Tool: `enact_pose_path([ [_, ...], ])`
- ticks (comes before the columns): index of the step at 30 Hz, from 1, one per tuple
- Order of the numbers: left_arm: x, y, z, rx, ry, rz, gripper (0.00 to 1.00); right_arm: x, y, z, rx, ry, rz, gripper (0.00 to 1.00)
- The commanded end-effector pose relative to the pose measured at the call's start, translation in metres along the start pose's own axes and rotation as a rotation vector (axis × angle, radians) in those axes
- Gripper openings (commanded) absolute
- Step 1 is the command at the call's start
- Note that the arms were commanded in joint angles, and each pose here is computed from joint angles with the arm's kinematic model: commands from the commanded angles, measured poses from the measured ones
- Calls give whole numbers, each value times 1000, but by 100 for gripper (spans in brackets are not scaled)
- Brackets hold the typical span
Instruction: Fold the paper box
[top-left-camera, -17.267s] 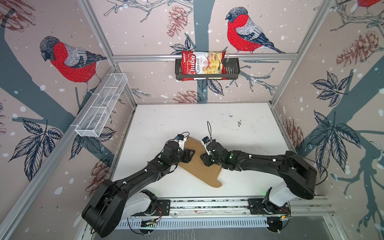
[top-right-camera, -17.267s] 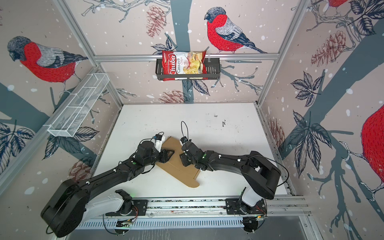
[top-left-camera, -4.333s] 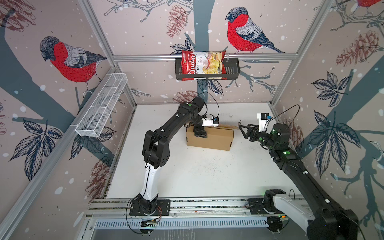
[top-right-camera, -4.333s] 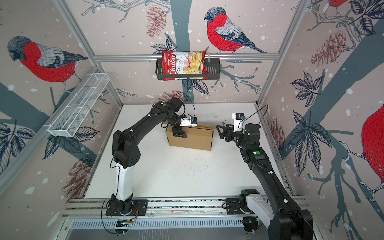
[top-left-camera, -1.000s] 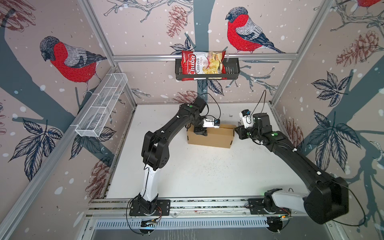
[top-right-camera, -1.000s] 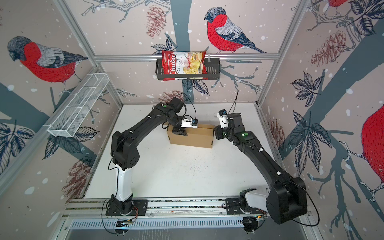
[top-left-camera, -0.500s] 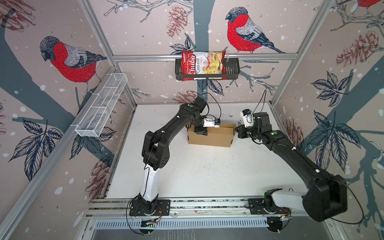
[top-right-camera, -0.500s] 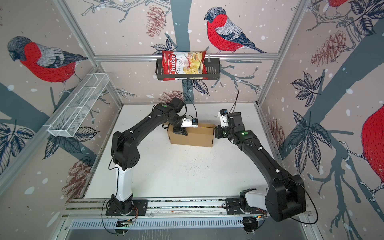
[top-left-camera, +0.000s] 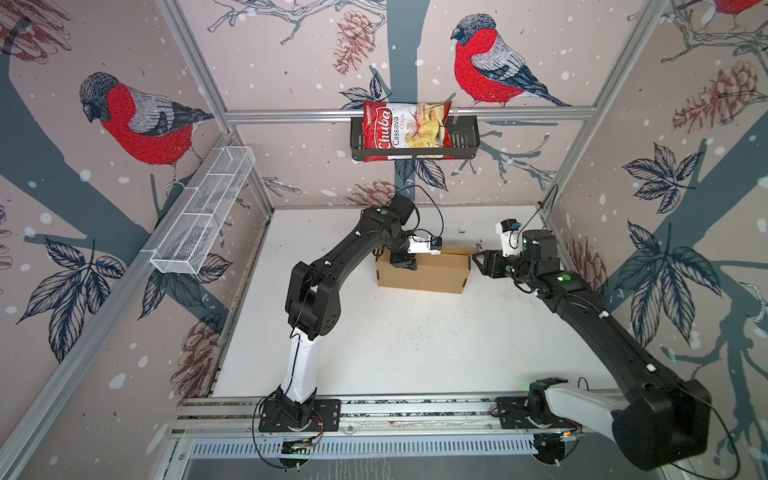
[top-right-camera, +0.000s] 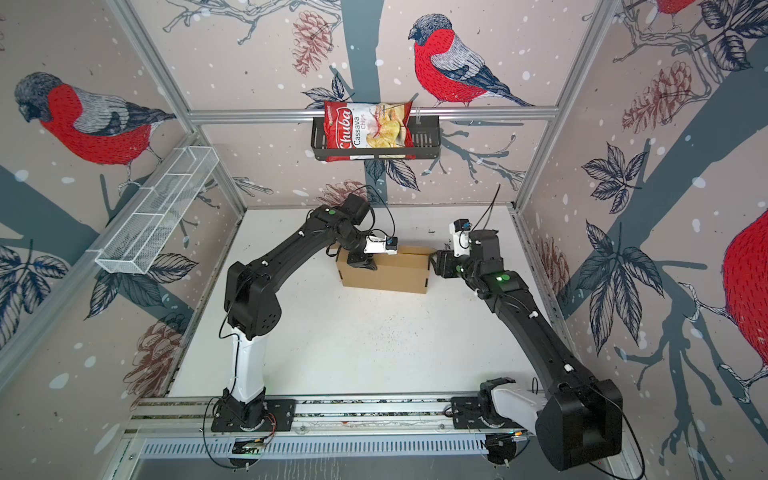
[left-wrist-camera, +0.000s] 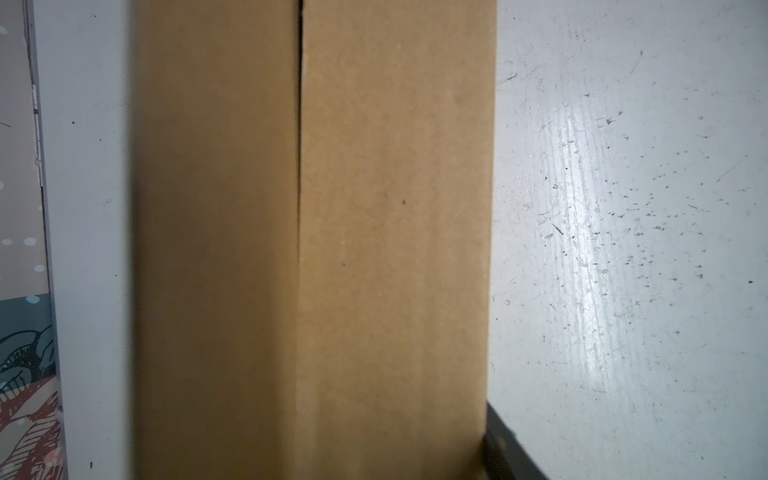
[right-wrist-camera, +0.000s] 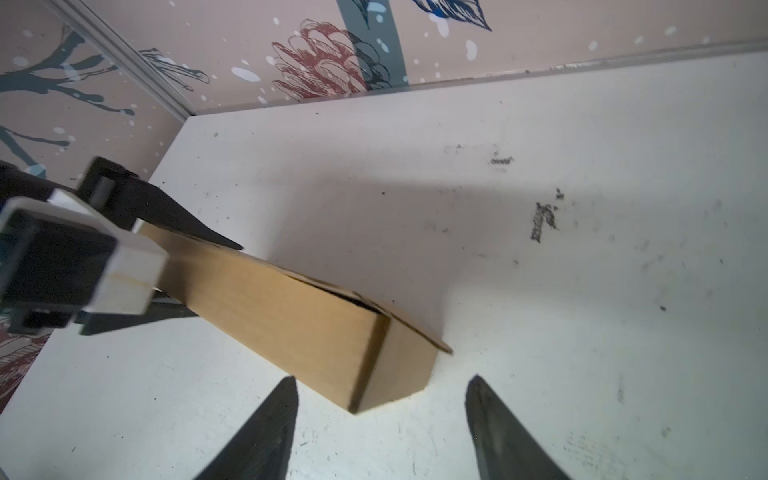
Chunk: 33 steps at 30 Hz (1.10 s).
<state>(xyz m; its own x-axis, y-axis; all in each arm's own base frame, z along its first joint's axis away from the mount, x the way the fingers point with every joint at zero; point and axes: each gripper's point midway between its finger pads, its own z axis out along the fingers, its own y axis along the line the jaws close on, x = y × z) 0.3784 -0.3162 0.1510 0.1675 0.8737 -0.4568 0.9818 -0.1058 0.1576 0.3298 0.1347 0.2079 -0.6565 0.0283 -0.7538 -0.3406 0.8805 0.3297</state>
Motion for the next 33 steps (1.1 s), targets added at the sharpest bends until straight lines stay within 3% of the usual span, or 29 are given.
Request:
enact_pose_path([
  [1, 19, -18, 14, 84, 66, -44, 51, 0, 12, 0, -100, -43, 59, 71],
  [5, 18, -18, 14, 86, 62, -34, 51, 6, 10, 11, -139, -51, 117, 75],
  [10, 17, -19, 16, 94, 58, -32, 51, 7, 2, 29, -186, -42, 229, 67],
  [17, 17, -19, 17, 96, 54, -27, 51, 8, 3, 41, -232, -31, 286, 60],
  [22, 17, -20, 20, 104, 52, -26, 51, 39, -27, 60, -123, 34, 345, 38],
  [25, 19, -20, 23, 110, 54, -28, 51, 50, -36, 67, -71, 63, 343, 31],
  [28, 20, -19, 25, 112, 55, -31, 51, 44, -28, 66, -93, 58, 322, 32],
  [31, 21, -20, 25, 112, 58, -31, 51, 20, -13, 48, -149, -6, 252, 42],
  [33, 23, -19, 25, 111, 57, -34, 50, -4, -2, 24, -158, -79, 140, 51],
])
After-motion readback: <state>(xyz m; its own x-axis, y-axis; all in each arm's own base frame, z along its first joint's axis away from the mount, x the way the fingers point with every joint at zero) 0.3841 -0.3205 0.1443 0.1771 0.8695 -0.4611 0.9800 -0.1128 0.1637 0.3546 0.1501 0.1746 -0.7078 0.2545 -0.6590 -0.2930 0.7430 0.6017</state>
